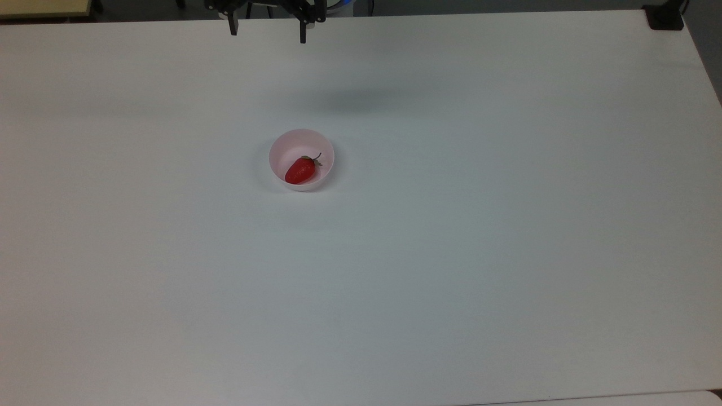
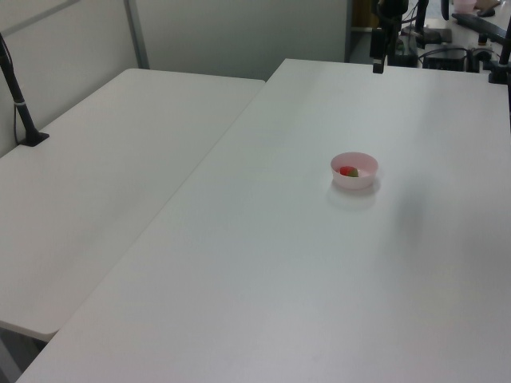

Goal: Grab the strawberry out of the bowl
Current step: 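Move the open gripper over the pink bowl holding the strawberry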

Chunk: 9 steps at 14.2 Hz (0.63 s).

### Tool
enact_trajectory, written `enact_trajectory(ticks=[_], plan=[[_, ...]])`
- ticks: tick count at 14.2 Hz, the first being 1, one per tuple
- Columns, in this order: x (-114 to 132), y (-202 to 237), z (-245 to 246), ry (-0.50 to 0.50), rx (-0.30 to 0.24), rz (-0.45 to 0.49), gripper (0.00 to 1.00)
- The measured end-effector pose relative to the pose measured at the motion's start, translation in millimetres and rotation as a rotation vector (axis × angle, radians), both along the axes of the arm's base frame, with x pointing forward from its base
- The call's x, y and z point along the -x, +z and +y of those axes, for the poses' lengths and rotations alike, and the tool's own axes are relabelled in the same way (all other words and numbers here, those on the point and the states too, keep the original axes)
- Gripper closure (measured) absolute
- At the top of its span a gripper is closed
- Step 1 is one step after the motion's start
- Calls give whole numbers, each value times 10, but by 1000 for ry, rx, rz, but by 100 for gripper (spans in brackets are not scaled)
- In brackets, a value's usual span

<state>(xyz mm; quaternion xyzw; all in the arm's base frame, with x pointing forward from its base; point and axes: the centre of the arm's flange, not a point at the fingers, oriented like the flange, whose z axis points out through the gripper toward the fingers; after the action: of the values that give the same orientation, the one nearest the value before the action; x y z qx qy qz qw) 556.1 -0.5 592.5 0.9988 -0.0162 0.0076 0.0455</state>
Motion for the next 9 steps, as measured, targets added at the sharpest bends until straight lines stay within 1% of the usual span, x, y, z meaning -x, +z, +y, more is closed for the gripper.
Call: enact_trajectory(ticks=[9], plan=[[-9,-42,-142,-25,0,8,0]])
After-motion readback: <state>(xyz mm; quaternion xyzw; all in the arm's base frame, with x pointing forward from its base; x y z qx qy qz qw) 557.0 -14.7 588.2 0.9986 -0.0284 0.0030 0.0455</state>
